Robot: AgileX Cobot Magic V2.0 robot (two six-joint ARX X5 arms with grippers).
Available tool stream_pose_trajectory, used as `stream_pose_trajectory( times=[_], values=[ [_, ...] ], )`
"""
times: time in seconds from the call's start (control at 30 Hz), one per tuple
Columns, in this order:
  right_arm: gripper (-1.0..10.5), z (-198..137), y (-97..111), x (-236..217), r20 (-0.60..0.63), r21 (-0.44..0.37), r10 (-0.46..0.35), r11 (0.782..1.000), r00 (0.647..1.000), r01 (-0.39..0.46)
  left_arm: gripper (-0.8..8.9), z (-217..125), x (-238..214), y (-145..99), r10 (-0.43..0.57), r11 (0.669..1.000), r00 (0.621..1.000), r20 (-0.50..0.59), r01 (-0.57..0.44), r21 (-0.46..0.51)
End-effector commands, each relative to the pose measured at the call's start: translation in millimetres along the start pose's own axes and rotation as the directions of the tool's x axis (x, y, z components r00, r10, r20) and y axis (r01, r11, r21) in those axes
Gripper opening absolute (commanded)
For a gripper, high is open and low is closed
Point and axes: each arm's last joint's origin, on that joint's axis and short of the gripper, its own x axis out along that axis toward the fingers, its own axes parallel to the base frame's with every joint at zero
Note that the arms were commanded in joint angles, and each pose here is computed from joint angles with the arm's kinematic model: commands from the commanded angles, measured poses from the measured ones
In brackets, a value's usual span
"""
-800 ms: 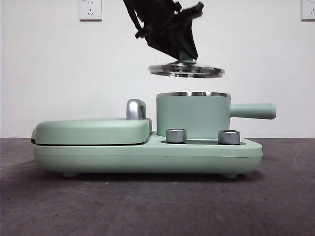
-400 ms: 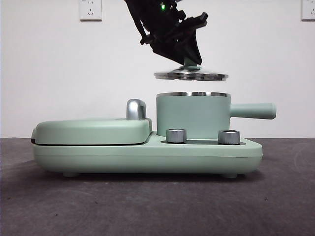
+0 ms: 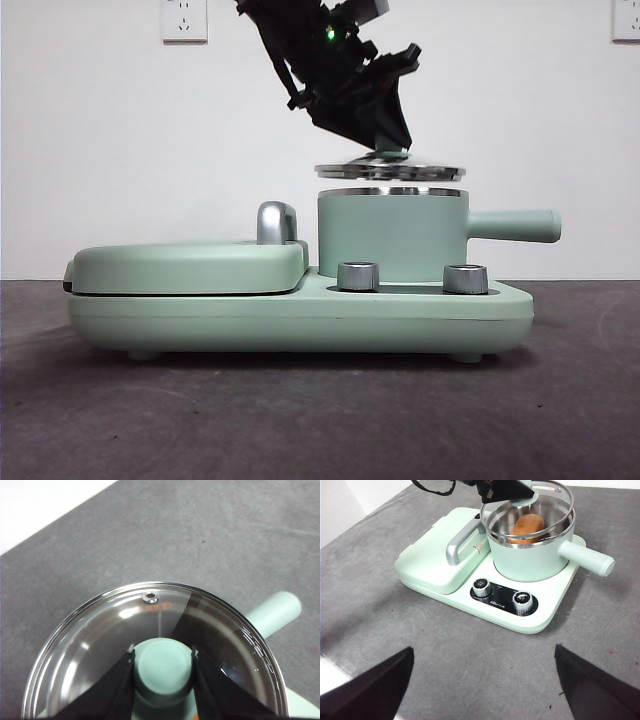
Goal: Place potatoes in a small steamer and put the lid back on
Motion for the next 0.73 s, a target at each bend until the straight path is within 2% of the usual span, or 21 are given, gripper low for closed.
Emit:
stream_pose_trajectory(
  times=[0.03, 0.27, 0.4, 0.73],
  values=[
    [4.4, 2.0, 0.9, -1.4, 0.009, 0.006, 0.009, 1.000, 1.000, -0.009, 0.13, 3.8, 7.5, -0.7, -0.003, 1.000, 1.000, 0.026, 0.003, 0.014],
    [4.4, 2.0, 0.9, -1.4, 0.009, 0.007, 0.009, 1.000, 1.000, -0.009, 0.12, 2.2, 9.1, -0.8, -0.007, 1.000, 1.000, 0.017, 0.007, 0.012],
    [4.4, 2.0, 0.9, -1.4, 0.009, 0.007, 0.009, 1.000, 1.000, -0.009, 0.12, 2.1, 8.9, -1.7, -0.060, 0.998, 0.998, 0.025, 0.060, 0.013],
    [4.4, 2.0, 0.9, -1.4, 0.009, 0.025, 0.009, 1.000, 1.000, -0.010, 0.13, 0.8, 8.6, 3.9, -0.049, 0.999, 0.998, 0.025, 0.049, 0.006]
  ],
)
